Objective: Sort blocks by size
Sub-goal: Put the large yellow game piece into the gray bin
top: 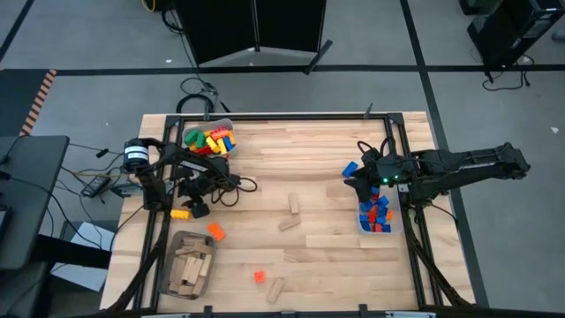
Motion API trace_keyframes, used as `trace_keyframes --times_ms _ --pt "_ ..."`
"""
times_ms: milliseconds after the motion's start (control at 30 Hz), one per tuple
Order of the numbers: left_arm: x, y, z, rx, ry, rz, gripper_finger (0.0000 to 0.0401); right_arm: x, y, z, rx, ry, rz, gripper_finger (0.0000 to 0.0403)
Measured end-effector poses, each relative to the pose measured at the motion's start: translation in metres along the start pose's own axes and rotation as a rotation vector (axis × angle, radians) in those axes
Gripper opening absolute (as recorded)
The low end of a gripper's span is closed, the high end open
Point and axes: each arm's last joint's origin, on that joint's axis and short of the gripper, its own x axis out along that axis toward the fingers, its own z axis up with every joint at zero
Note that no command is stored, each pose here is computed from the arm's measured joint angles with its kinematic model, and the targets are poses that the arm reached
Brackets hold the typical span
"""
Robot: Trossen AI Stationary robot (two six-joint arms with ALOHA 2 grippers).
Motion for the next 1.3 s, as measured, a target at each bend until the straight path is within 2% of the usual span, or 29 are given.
trace_keyframes --times_ms 267,433,633,767,1033,1300 --pt "-0.003 0.0 0.0 0.028 -0.006 0.013 0.0162 0.0 0.0 0.0 -0.003 0.0 0.0 0.0214" --pt "-0.022 0.0 -0.002 0.064 -0.079 0.0 0.0162 0.0 0.0 0.0 -0.003 0.0 0.0 0.0212" --pt "-0.04 -0.003 -0.018 0.091 -0.105 0.028 0.0162 0.0 0.0 0.0 0.001 0.0 0.0 0.0212" --pt "-0.039 -0.017 -0.025 0.119 -0.132 0.032 0.0162 0.0 0.0 0.0 0.019 0.0 0.0 0.0212" --pt "-0.029 -0.045 -0.035 0.199 -0.168 0.122 0.0162 0.0 0.0 0.0 0.02 0.0 0.0 0.0211" --pt "-0.025 -0.052 -0.036 0.214 -0.194 0.132 0.0162 0.0 0.002 0.002 0.026 -0.022 0.012 0.0209"
